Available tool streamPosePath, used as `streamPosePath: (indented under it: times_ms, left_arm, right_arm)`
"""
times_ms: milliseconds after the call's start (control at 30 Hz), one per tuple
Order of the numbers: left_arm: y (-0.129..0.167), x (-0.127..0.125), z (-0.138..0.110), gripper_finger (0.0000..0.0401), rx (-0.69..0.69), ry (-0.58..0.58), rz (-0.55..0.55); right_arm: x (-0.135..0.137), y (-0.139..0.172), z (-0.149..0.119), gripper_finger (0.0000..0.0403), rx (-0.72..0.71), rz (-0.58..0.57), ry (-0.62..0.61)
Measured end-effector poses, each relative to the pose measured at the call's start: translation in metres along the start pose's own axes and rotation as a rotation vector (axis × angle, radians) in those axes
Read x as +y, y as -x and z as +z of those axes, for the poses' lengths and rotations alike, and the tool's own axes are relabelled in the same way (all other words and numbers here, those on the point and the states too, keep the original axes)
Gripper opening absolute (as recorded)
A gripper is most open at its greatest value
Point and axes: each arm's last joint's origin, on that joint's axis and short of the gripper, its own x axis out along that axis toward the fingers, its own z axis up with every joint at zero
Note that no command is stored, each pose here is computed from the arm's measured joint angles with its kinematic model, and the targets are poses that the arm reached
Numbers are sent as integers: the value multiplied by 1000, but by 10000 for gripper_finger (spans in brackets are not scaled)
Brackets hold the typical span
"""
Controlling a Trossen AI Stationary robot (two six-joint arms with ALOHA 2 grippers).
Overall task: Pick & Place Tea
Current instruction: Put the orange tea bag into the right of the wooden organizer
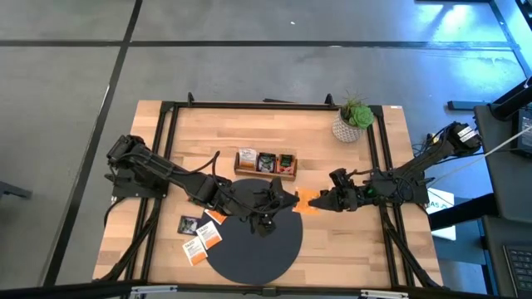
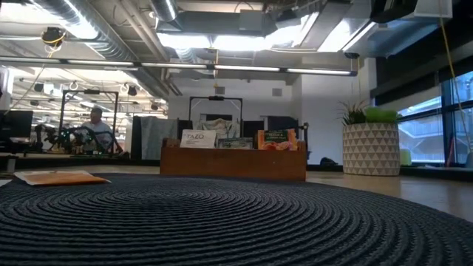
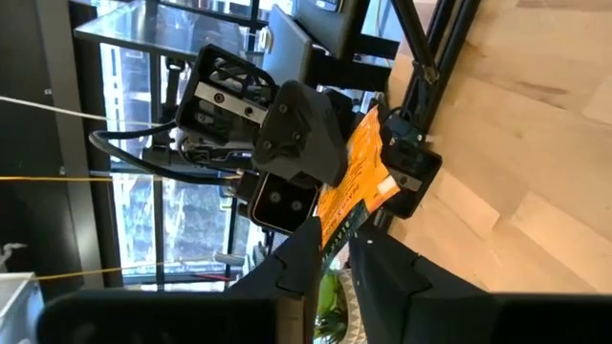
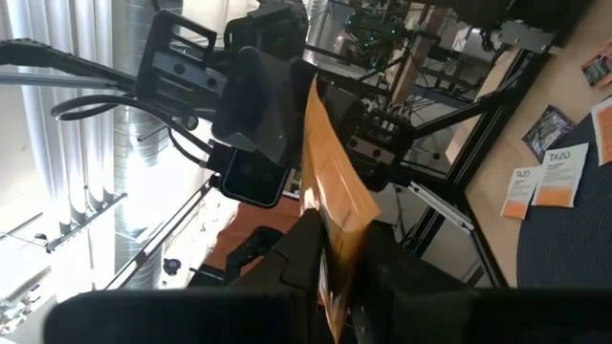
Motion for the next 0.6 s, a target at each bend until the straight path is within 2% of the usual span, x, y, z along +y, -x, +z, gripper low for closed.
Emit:
streamPosePath:
  times_ms: [200, 367, 500, 600]
  left_arm:
    - [0, -1, 0, 27, 4, -1, -8]
    - [0, -2, -1, 12, 15, 28, -15]
    - [0, -3, -2, 3, 30, 91, -27]
    - [1, -6, -4, 3, 77, 154, -41]
  right_arm:
    - [0, 0, 0, 45, 1, 0, 7]
    - [0, 0, 0, 49, -5, -2, 93]
    - [0, 0, 2, 80, -16, 2, 112]
    - [2, 0, 9, 114, -47, 4, 183]
